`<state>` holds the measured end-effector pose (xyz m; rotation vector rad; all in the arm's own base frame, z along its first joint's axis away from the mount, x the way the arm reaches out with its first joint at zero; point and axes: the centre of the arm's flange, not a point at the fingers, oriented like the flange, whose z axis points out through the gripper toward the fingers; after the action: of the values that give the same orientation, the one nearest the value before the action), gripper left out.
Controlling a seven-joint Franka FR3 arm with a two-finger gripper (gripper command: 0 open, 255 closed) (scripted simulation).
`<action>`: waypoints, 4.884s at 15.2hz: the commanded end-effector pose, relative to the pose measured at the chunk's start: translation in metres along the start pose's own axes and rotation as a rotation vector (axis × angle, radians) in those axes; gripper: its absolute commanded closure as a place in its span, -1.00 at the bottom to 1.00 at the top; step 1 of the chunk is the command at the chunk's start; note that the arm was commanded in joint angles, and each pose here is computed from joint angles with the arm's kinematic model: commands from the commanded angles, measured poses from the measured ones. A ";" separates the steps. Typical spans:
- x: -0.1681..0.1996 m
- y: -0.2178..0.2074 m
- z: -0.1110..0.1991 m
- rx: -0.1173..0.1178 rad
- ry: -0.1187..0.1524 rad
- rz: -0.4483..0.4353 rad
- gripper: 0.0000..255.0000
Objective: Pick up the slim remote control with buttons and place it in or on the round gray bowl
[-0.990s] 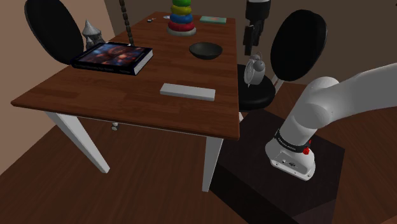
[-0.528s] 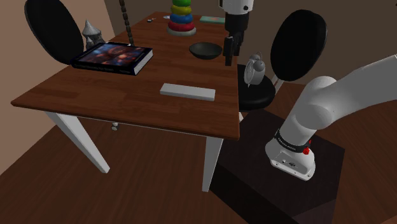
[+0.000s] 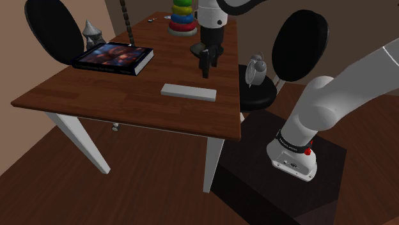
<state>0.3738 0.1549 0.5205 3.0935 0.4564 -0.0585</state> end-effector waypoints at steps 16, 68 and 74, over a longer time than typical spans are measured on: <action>0.054 -0.073 0.062 0.027 0.037 -0.069 -1.00; 0.077 0.084 -0.060 0.027 0.037 -0.069 1.00; 0.091 0.162 -0.060 0.027 0.037 -0.069 1.00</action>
<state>0.5077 0.0430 0.5769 3.1102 0.5665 -0.0081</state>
